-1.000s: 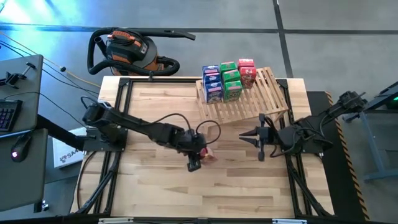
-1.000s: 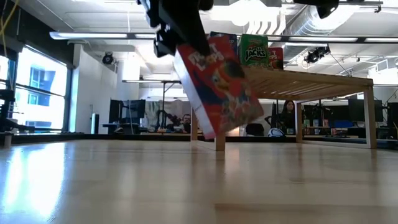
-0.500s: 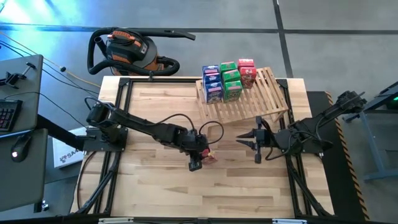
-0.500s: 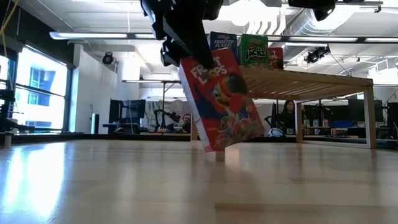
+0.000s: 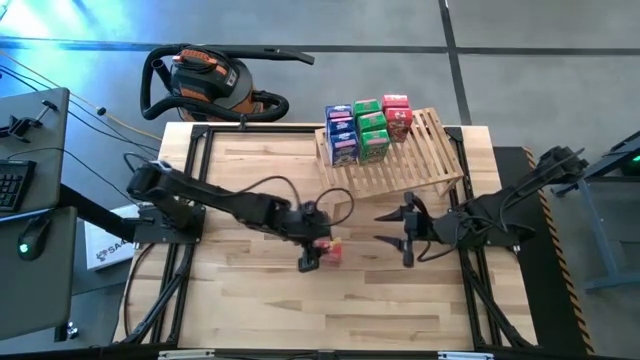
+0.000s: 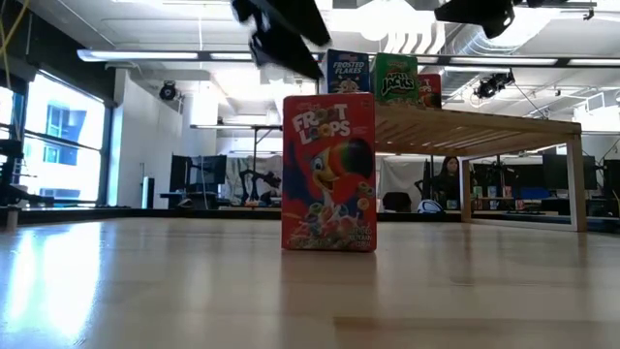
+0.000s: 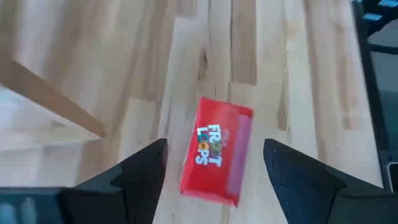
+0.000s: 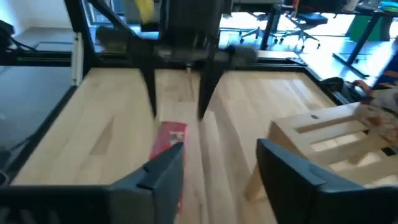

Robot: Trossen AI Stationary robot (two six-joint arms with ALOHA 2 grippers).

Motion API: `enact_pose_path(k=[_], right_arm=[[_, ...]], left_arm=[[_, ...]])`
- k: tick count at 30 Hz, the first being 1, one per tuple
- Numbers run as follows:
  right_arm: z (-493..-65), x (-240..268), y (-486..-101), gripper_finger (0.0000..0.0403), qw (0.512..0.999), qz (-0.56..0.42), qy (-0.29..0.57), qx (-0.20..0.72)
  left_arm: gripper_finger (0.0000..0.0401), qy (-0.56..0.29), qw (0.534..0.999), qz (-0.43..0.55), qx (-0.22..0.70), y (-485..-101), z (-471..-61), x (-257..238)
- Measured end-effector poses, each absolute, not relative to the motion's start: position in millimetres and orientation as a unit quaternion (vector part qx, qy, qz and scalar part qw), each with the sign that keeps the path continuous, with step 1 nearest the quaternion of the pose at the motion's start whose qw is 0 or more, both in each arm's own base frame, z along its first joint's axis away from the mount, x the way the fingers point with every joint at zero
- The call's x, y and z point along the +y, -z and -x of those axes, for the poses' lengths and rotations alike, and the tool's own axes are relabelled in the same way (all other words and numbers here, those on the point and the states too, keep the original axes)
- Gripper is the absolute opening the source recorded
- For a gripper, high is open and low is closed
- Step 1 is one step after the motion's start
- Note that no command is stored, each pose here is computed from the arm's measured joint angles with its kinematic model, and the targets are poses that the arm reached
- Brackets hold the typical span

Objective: Stack cereal on shelf
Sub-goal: Put the red cereal box on the shelf aligned with the other red cereal boxes

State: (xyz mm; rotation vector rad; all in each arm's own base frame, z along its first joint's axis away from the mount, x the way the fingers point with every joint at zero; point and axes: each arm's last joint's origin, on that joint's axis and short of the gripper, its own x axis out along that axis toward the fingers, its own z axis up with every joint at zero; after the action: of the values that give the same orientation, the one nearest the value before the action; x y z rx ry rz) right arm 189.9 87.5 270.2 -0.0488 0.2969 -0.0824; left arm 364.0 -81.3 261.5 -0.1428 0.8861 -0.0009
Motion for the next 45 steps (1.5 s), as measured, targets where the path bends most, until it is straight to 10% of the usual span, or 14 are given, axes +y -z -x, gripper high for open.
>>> enact_pose_path(k=[6, 18, 45], right_arm=[[-207, 99, -261, 0.0246, 0.990, 0.011, 0.016, 0.142], [-261, 126, -234, 0.0267, 0.976, -0.056, 0.003, 0.209], [-380, 110, -232, 0.0266, 0.869, -0.071, 0.053, 0.487]], left_arm=[[0.0230, -0.003, 0.923, 0.047, 0.381, -281, -318, -95], [0.0147, -0.003, 0.961, 0.187, 0.203, -179, -249, -86], [0.0094, 0.003, 0.972, 0.152, 0.180, -148, -248, -87]])
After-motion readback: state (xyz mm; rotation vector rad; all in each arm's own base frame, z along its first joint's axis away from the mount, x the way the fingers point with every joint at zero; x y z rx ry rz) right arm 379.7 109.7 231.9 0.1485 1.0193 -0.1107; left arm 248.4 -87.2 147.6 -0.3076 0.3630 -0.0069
